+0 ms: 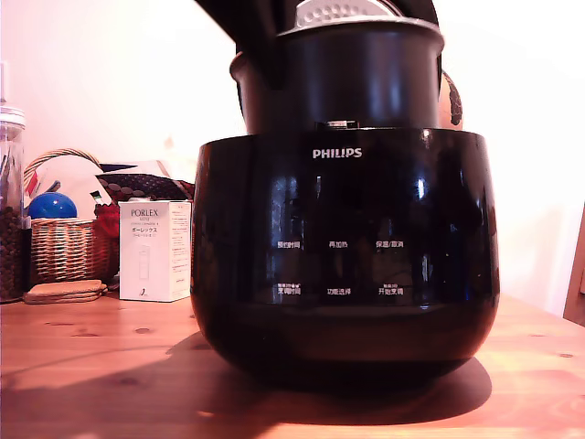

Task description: Place the pot you are holding inside the rice cooker

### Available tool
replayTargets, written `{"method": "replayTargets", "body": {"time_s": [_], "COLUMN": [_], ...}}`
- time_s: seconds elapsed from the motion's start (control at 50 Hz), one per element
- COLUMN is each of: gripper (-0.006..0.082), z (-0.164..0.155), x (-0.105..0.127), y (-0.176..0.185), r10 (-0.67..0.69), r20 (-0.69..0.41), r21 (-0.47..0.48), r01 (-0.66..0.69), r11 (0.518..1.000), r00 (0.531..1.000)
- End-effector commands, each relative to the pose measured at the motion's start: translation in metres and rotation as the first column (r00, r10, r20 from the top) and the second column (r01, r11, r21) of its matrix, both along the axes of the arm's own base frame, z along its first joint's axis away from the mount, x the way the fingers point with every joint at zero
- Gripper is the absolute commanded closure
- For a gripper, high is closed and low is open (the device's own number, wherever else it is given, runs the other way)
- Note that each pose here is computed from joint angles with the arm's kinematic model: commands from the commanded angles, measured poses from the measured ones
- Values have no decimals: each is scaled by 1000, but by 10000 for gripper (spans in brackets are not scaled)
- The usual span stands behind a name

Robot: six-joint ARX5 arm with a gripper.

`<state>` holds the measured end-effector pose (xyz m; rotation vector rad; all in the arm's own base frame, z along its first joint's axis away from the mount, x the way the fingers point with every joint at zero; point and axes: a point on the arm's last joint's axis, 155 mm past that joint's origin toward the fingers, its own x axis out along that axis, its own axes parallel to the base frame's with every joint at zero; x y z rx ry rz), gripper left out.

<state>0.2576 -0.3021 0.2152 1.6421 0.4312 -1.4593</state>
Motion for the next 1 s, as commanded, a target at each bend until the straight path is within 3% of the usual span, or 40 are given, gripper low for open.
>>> {"method": "replayTargets", "body": {"time_s": [0.0, 0.36, 0.98], "gripper": [791, 791, 791], "z": [10, -8, -20], "x": [10, 9, 2], "y": [-7, -2, -17], "r10": [-14, -59, -88], "r20": [39, 14, -58], "r21": [-28, 49, 11], "r01": [15, 58, 88], "r11": [999, 997, 996], "r00": [999, 998, 994]}}
